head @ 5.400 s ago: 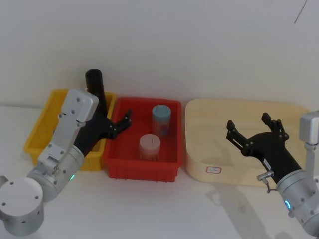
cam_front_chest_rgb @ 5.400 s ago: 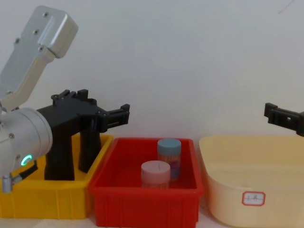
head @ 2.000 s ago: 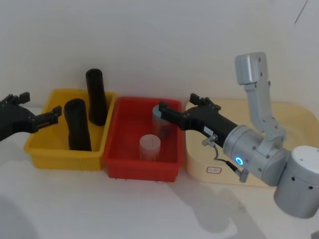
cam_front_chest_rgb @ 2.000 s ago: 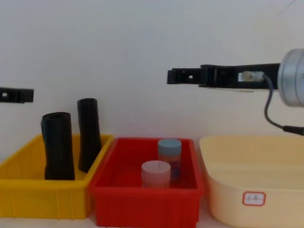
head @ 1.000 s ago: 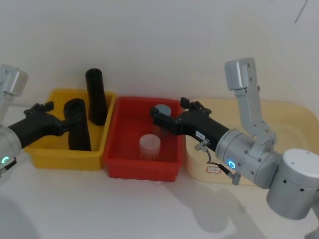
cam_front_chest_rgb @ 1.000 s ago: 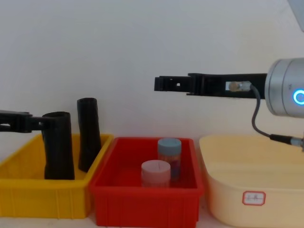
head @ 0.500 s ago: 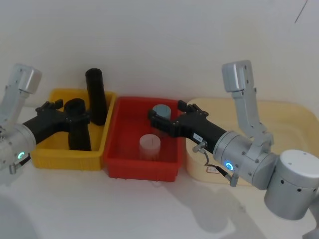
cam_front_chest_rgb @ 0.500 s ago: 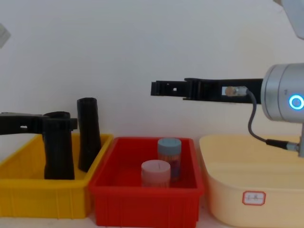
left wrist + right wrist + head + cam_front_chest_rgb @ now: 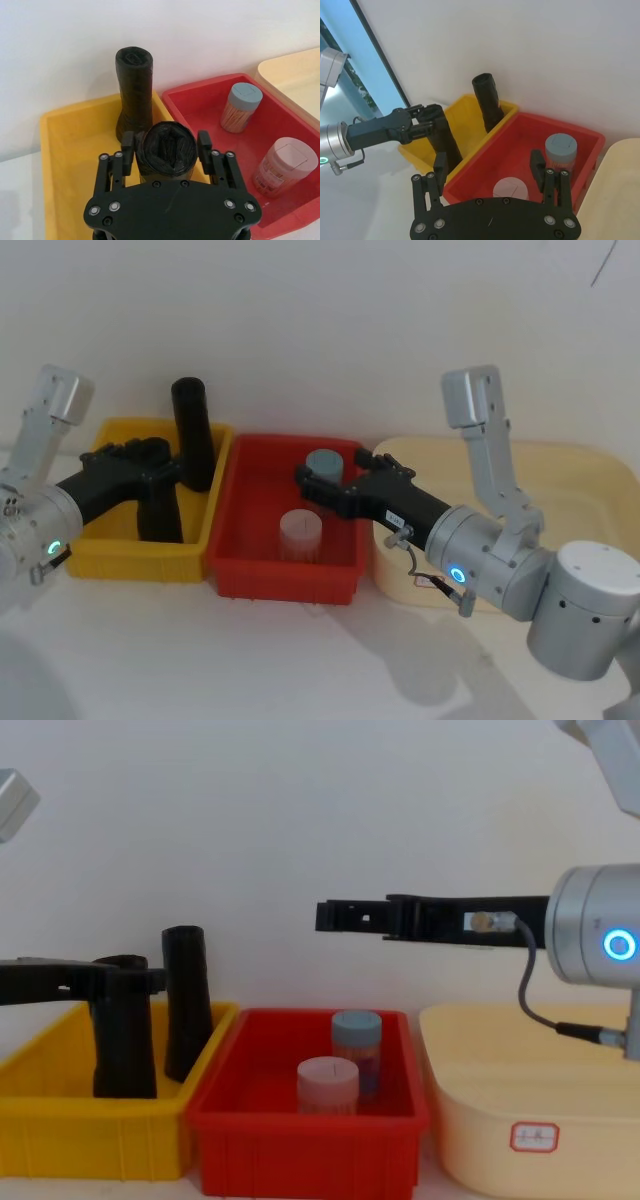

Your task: Pick up the garbage bag with the one hand and transfer it to the other hand.

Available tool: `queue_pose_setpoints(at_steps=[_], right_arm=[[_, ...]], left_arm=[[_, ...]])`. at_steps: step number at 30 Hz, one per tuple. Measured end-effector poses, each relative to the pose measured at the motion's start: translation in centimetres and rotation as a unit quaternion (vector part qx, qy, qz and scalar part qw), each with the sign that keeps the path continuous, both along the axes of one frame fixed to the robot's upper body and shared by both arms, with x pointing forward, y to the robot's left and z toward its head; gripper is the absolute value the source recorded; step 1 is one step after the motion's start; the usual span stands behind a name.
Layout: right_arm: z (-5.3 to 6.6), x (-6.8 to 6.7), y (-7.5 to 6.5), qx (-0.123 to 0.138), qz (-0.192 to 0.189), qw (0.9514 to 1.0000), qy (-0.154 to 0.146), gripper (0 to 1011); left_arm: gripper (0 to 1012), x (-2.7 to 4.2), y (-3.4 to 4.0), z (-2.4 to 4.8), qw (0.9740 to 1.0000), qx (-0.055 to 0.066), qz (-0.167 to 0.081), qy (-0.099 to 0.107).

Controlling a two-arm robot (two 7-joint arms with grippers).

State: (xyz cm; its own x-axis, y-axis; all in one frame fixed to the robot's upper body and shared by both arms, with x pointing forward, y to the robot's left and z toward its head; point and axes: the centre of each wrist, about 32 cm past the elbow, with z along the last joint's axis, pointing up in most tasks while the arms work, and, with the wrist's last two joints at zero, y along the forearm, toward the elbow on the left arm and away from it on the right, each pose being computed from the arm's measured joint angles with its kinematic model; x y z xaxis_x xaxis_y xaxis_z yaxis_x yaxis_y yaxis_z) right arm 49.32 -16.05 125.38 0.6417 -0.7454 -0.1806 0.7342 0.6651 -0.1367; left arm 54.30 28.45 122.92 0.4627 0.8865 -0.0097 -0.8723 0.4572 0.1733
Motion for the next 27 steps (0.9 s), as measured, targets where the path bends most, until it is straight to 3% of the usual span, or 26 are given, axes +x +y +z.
queue_pose_setpoints(at_steps=[8,11,27], right_arm=[[-0.3,1.1,0.6,-0.014,0.007,0.9998,0.015,1000],[-0.6,1.7,0.9,-0.020,0.011,0.9995,0.024,999],[-2.1,5.1,3.3,-0.055,0.033,0.9959,0.064,999]], left_arm=[[518,0.15,-0.17,-0.03,1.0000,0.000,0.001,0.000],[464,0.19,-0.21,-0.05,1.0000,0.000,0.001,0.000],[364,0.27,-0.31,-0.06,1.0000,0.000,0.002,0.000]])
